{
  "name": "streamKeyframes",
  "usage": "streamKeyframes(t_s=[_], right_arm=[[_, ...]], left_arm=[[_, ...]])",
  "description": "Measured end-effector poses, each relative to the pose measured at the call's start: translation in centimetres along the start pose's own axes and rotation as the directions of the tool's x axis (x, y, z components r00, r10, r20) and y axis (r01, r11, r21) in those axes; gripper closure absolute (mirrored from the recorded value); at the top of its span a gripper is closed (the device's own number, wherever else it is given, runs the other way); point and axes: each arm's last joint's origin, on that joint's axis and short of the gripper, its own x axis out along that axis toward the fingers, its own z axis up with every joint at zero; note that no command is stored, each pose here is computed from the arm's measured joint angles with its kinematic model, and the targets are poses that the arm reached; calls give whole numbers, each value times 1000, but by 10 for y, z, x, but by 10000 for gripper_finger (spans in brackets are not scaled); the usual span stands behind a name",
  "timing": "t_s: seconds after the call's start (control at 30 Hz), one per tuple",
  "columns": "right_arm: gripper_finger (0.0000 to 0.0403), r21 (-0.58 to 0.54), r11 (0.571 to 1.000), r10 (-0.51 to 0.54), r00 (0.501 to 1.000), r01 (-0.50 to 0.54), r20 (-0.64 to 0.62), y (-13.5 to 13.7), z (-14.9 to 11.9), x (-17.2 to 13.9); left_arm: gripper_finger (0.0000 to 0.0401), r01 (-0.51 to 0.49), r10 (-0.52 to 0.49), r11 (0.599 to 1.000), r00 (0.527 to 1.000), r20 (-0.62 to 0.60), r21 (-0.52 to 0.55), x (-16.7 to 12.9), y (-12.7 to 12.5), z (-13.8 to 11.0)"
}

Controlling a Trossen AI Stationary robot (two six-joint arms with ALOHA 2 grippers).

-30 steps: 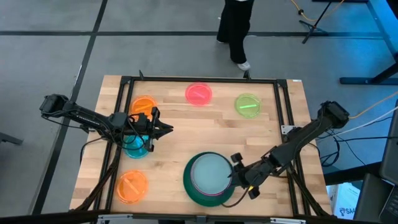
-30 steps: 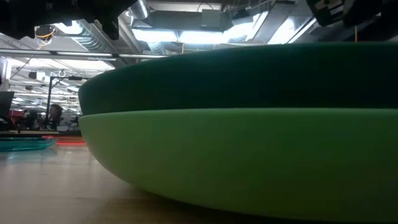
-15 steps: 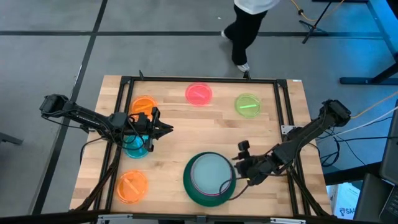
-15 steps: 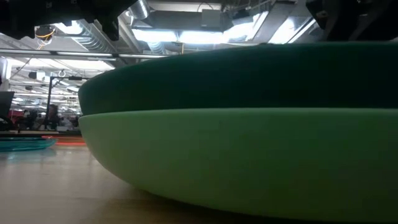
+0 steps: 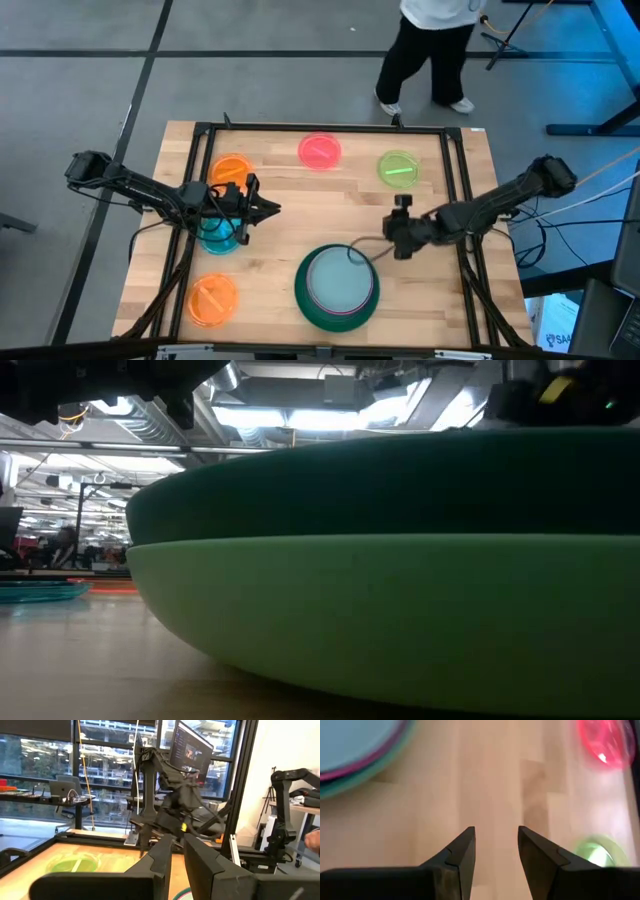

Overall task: Stack plastic plates
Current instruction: Stack the green transparent plate on top of the light blue plate

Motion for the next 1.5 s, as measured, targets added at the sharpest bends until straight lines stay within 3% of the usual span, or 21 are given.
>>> streamKeyframes(t_s=[0.13,0.3,0.73,1.1,1.5], right_arm=[[265,71,997,-41,999,41,-5,-20,-13,4],[265,109,978,-174,983,179,-53,-38,-26,12],[265,186,944,-243,955,273,-170,-58,-59,40],[265,327,924,-159,977,197,-139,-95,-64,56],[265,317,927,-134,968,198,-215,-113,-74,92]], left_arm=[[359,-5,5,1000,1000,6,-1,0,0,0],[359,-10,10,1000,1000,6,0,0,0,0],[358,-37,37,999,999,8,9,0,3,1],[358,-37,37,999,999,4,11,0,3,0],[358,-38,38,999,999,3,11,0,3,0]])
